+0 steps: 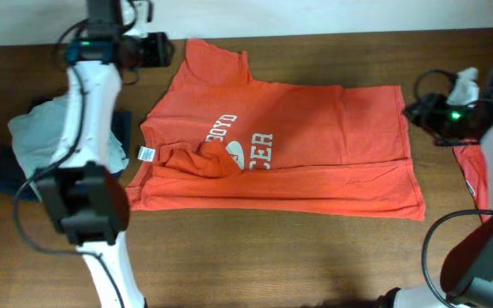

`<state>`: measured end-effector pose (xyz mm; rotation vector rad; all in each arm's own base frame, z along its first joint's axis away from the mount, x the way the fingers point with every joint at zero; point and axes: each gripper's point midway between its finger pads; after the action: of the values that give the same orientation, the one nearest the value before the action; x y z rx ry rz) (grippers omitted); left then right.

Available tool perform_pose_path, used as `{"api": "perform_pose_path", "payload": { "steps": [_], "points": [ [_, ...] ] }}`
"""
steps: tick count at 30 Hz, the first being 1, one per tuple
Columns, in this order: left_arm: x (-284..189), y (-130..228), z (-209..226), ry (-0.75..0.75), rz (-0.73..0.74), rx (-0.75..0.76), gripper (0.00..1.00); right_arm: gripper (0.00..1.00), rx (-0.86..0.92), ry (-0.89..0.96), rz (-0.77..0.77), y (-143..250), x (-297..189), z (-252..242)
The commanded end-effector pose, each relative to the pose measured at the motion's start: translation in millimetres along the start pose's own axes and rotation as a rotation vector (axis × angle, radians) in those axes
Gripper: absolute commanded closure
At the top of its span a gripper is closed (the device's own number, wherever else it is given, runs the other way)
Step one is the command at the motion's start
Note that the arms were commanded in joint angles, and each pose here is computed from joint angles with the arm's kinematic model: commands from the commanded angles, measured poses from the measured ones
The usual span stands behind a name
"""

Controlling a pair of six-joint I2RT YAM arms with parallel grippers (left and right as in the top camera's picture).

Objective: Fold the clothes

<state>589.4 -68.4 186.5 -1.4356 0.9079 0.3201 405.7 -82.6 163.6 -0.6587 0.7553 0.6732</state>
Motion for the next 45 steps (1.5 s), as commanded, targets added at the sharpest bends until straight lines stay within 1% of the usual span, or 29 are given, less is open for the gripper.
{"api": "perform_pose_path", "payload": {
  "steps": [1,6,9,13,18,23,26,28,29,31,34,35,39,45],
  "points": [
    [78,43,-8,0.067,0.071,-0.013,0.39,0.43,-0.062,0.013,-0.004,2,1,11],
    [135,52,5,0.061,-0.002,-0.018,0.39,0.43,-0.043,0.024,0.035,13,1,10],
    [156,52,11,0.055,-0.056,-0.010,0.39,0.43,-0.028,0.034,0.065,20,1,7],
    [174,49,15,0.040,-0.121,0.013,0.39,0.43,-0.018,0.045,0.087,26,0,5],
    [187,55,21,-0.046,-0.121,0.023,0.39,0.43,-0.017,0.054,0.088,27,0,3],
    [198,46,10,-0.049,-0.185,0.055,0.39,0.43,-0.017,0.076,0.084,26,1,-1],
    [209,52,6,-0.051,-0.196,0.064,0.45,0.43,-0.012,0.079,0.093,29,0,-2],
    [216,58,1,-0.045,-0.190,0.068,0.57,0.43,-0.003,0.085,0.110,33,0,-3],
    [217,59,0,-0.046,-0.185,0.069,0.61,0.43,0.001,0.093,0.116,35,-1,-5],
    [218,62,-2,-0.044,-0.176,0.068,0.78,0.43,0.004,0.112,0.123,37,-1,-8],
    [213,55,-2,-0.044,-0.183,0.069,0.95,0.44,0.003,0.114,0.132,39,-2,-9],
    [210,52,-1,-0.044,-0.178,0.067,0.99,0.44,0.003,0.114,0.132,39,-2,-9],
    [191,33,-4,-0.044,-0.142,0.085,1.00,0.44,0.003,0.114,0.132,39,-2,-9],
    [134,-6,-15,-0.040,-0.065,0.160,1.00,0.44,0.002,0.115,0.131,39,-2,-9]
  ]
}}
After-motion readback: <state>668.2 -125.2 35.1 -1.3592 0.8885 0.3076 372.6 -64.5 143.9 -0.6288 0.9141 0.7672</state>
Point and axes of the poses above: each gripper's point midway between its finger pads, its own x axis out along the fingers, its own z axis along the line the jaws close on, y = z × x, and after that the axes turned 10 degrees about x, right-handed
